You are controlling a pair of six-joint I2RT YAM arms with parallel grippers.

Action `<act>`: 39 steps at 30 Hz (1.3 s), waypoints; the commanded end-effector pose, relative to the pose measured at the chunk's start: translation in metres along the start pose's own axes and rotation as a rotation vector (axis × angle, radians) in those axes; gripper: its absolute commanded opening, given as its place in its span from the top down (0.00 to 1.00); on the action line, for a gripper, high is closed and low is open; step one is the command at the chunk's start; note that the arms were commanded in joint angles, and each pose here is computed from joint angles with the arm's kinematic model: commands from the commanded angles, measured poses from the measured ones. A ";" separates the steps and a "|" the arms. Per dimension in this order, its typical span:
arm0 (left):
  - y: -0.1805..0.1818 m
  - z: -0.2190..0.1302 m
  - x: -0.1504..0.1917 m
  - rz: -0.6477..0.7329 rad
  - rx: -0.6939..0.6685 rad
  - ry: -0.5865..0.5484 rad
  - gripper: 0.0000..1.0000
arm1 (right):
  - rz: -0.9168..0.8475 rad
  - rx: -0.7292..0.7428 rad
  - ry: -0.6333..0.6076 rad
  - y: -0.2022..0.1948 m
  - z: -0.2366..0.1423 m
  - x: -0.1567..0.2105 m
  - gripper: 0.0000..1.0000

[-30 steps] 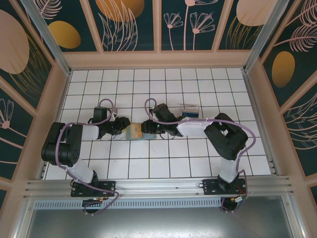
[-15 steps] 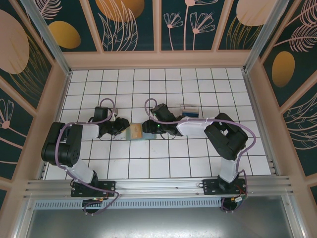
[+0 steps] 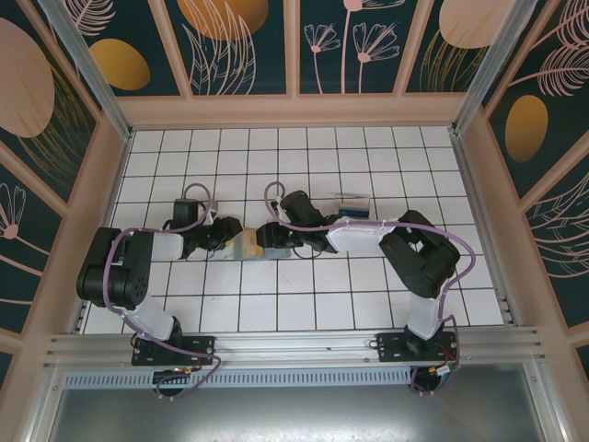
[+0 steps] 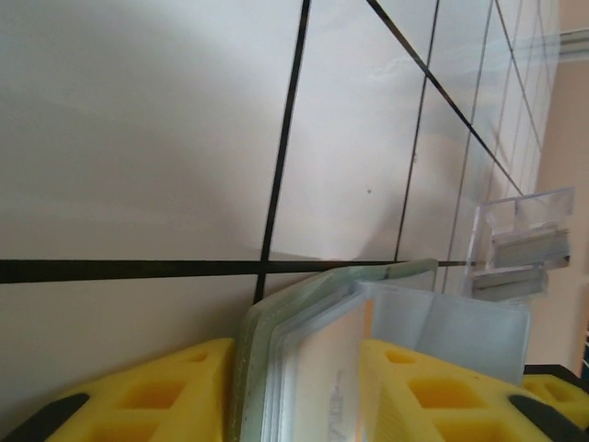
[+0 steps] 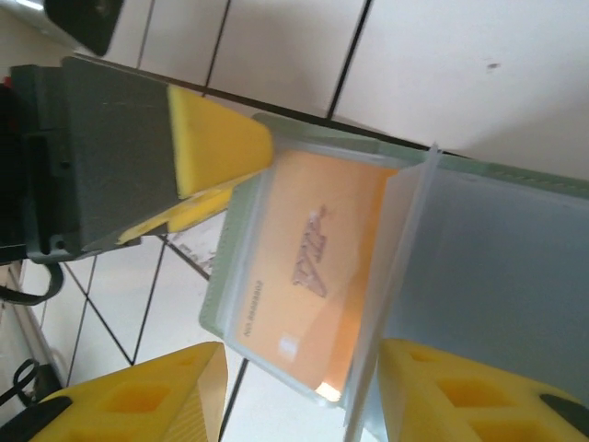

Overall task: Put the credit cards into the card holder
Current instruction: Flip over the card slot in the card holder.

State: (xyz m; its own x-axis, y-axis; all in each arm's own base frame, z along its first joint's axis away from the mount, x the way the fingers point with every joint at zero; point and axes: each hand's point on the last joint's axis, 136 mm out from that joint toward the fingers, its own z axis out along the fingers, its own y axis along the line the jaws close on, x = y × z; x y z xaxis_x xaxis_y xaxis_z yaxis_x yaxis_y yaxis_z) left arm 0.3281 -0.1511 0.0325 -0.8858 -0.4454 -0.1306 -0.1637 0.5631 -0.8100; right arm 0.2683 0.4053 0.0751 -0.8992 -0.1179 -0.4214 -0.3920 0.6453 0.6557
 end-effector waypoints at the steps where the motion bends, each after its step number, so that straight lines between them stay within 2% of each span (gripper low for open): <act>1: -0.013 0.000 0.002 -0.049 0.085 0.010 0.54 | -0.059 -0.082 -0.016 0.025 0.006 -0.011 0.52; 3: -0.017 -0.004 -0.001 -0.053 0.100 -0.002 0.47 | -0.067 -0.087 -0.014 0.025 0.012 -0.009 0.52; 5: -0.018 -0.006 -0.004 -0.058 0.106 -0.008 0.45 | -0.070 -0.088 -0.014 0.024 0.017 -0.008 0.52; 11: -0.012 -0.003 -0.001 -0.075 0.099 0.008 0.44 | -0.089 -0.092 0.004 0.028 0.031 -0.001 0.51; 16: 0.005 -0.002 0.002 -0.040 0.009 0.018 0.47 | -0.093 -0.098 0.005 0.028 0.035 0.003 0.51; 20: 0.010 -0.001 0.005 -0.021 -0.011 0.035 0.49 | -0.100 -0.124 -0.006 0.031 0.036 0.004 0.51; 26: 0.021 0.003 0.010 -0.021 -0.037 0.047 0.64 | -0.113 -0.132 -0.059 0.035 0.027 -0.005 0.51; 30: 0.026 0.002 0.008 -0.004 -0.072 0.042 0.79 | -0.114 -0.048 -0.118 0.029 0.008 -0.019 0.51; 34: 0.024 0.000 0.005 0.008 -0.079 0.031 0.83 | -0.127 0.064 -0.186 0.021 -0.021 -0.031 0.51; 39: 0.025 0.000 0.004 0.016 -0.087 0.028 0.84 | -0.146 0.386 -0.255 -0.024 -0.068 -0.055 0.49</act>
State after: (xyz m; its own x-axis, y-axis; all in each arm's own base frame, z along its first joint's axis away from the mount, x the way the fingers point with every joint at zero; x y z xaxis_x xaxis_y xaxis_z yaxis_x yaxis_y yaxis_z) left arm 0.3235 -0.1440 0.0198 -0.8974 -0.4220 -0.1286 -0.1668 0.5945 -0.7866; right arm 0.2905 0.3923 0.1229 -0.7843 -0.0519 -0.6182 -0.4498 0.7339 0.5090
